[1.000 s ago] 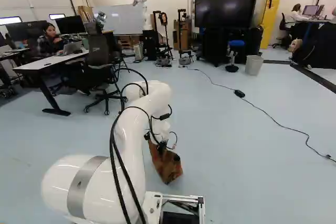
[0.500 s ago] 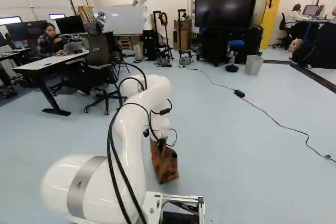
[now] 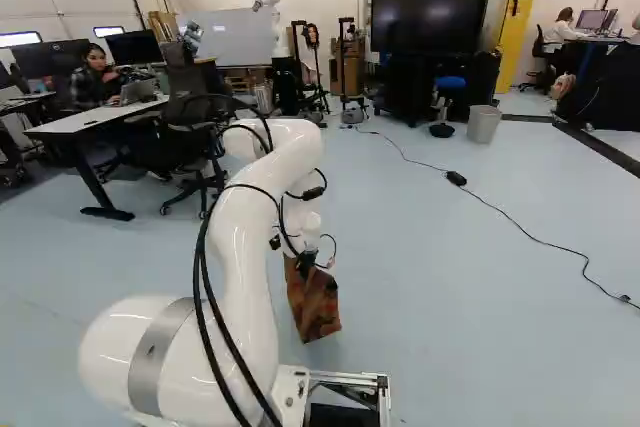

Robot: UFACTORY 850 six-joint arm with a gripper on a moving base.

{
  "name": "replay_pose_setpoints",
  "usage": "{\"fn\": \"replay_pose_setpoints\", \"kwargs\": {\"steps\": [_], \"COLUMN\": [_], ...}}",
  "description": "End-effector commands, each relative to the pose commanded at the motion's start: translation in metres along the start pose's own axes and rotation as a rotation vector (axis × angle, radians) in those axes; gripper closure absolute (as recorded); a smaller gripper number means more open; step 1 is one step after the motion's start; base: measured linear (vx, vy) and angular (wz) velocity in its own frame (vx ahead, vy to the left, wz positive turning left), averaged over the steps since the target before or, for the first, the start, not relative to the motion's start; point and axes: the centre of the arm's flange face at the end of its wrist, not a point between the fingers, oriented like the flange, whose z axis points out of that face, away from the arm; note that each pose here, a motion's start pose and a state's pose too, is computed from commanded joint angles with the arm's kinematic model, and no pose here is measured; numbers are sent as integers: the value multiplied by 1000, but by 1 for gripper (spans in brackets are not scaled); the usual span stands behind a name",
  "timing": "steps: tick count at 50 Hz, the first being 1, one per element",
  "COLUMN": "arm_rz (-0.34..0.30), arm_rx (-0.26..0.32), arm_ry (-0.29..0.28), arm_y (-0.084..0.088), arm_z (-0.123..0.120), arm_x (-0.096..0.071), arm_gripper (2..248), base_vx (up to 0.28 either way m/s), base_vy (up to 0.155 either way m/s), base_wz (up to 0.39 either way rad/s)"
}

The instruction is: Pick up the grocery bag from the ground

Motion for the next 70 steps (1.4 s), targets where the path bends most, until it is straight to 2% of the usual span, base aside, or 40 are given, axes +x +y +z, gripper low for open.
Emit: {"fn": "replay_pose_setpoints", "kwargs": {"steps": [38,70], "arm_rz": [237,444], "arm_rx": [-88,-179], "arm_ry": [29,88], "arm_y": [-31,-61], "arm_z": [-104,-191], "arm_x": [25,38], "arm_gripper": [228,228], "base_vx": [0,0], "base_vy": [0,0], "base_wz": [0,0]}}
